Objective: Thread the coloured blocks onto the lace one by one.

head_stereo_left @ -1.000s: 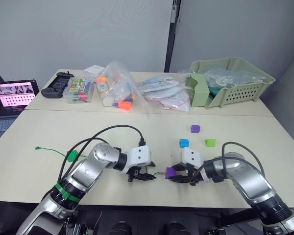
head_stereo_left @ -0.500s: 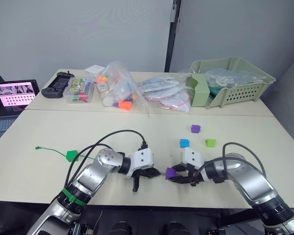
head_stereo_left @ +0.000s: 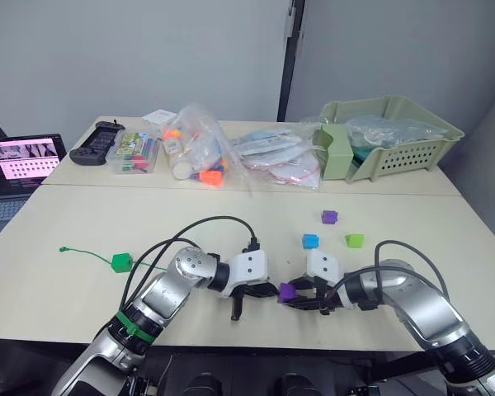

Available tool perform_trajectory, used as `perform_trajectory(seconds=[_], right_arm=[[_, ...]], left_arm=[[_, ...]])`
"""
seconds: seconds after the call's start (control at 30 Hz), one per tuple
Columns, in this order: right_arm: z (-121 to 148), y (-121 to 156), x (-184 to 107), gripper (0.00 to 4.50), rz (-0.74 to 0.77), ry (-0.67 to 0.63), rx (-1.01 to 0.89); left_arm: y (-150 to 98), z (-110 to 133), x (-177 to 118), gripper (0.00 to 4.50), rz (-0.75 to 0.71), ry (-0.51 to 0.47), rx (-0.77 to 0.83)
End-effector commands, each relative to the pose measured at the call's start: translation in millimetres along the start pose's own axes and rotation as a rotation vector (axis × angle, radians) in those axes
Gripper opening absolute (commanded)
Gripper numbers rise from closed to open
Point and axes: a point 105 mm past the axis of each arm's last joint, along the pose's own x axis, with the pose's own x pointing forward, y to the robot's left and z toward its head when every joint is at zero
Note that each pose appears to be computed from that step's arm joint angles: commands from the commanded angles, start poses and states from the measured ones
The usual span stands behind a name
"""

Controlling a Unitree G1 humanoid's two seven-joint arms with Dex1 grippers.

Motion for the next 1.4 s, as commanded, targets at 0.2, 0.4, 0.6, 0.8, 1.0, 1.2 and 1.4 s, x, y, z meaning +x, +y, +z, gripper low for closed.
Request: perform_trajectory(seconds=[0.2, 0.4, 0.6, 0.8, 1.0, 1.2, 1.4], right_arm=[[11.4, 2.2, -0.5, 1.15, 0.002, -0.036, -0.029], [2.8, 2.0, -4.2, 1.15, -0.008, -0.008, -0.014], [1.5, 0.7, -5.8, 1.15, -0.018, -0.004, -0.011], [2.0, -0.4, -8.0, 1.15, -0.023, -0.001, -0.013], [3.4, 0.2, -8.8, 1.15, -0.023, -0.002, -0.016], [3.7, 2.0, -8.4, 1.15, -0.020, -0.003, -0.016], [4.3, 1.9, -7.0, 1.15, -0.019, -0.004, -0.017]], left_arm=[[2.2, 11.2, 7.5, 0.00, -0.021, -0.016, 0.032], [8.1, 4.3, -16.3, 1.52, 0.023, 0.024, 0.023], [-6.0, -12.6, -25.5, 1.83, 0.010, 0.051, -0.046], [-8.5, -25.1, -20.1, 1.83, 0.026, 0.064, -0.055], [-6.2, -24.4, -13.0, 0.50, 0.043, 0.039, -0.040], [-6.5, -22.2, -11.8, 0.00, 0.041, 0.020, -0.032], [-3.6, -7.5, -7.8, 0.00, 0.034, -0.022, 0.003]])
